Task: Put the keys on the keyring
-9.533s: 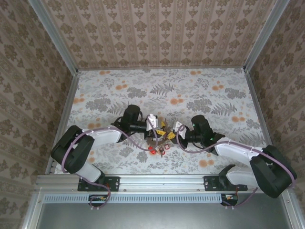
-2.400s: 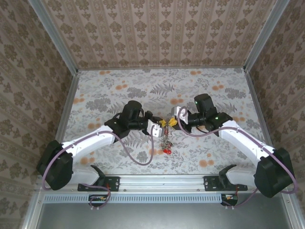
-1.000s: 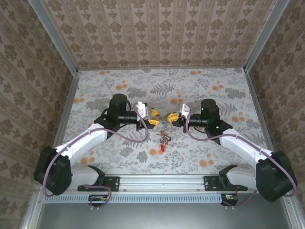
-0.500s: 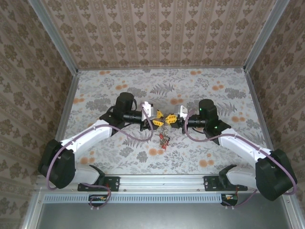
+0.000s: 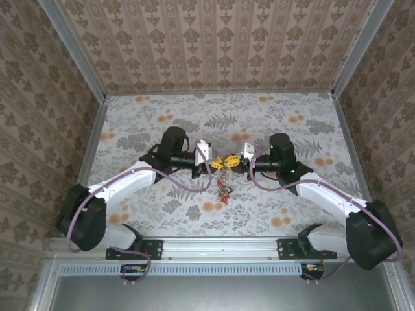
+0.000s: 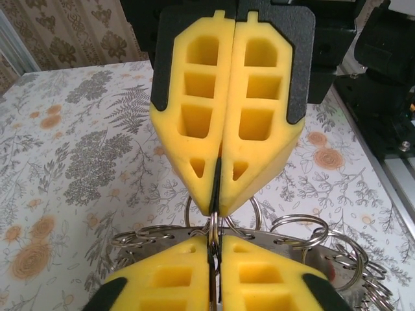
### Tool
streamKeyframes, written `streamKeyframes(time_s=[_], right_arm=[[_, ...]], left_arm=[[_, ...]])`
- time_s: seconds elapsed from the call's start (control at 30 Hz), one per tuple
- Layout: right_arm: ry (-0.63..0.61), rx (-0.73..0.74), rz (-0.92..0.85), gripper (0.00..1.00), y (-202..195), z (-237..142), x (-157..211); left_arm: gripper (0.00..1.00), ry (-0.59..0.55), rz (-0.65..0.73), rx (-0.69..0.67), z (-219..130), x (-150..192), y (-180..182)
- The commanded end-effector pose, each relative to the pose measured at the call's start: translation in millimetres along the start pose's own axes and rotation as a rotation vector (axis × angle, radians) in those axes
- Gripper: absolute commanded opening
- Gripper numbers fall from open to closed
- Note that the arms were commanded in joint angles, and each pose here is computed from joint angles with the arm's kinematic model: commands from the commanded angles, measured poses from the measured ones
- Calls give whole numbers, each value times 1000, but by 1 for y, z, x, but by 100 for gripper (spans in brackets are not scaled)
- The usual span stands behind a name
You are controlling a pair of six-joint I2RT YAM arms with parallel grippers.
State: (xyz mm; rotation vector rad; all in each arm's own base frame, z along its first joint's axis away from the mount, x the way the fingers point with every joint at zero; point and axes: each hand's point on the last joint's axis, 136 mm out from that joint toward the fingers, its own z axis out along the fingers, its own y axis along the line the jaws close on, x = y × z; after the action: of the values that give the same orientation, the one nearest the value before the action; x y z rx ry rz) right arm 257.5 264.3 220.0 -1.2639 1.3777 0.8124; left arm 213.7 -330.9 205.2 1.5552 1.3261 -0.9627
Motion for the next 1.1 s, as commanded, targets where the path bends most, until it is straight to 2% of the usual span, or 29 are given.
streamKeyframes(time_s=[0.0, 0.2, 0.3, 0.43, 0.63, 0.77, 0.9, 1.07], right_arm=[[-51, -19, -95, 0, -2, 1, -26], [82, -37, -115, 0, 4, -4, -8], [160, -60, -105, 20, 9, -10, 0], [261, -79, -81, 28, 10, -17, 5], [386, -52, -85, 24, 5, -26, 11], [353, -62, -85, 20, 5, -20, 9], [342, -97, -82, 26, 11, -11, 11], [374, -112, -95, 25, 14, 1, 18]], left_arm=[[0, -22, 40, 2, -4, -10, -1], [0, 22, 47, -80, -9, -4, 7], [0, 100, 81, -137, -12, 5, 11], [0, 223, 137, -155, -12, 12, 10], [0, 326, 185, -141, -9, 14, 5], [0, 300, 201, -141, -9, 4, 5], [0, 285, 205, -136, -9, -1, 5], [0, 275, 214, -134, -10, -5, 5]])
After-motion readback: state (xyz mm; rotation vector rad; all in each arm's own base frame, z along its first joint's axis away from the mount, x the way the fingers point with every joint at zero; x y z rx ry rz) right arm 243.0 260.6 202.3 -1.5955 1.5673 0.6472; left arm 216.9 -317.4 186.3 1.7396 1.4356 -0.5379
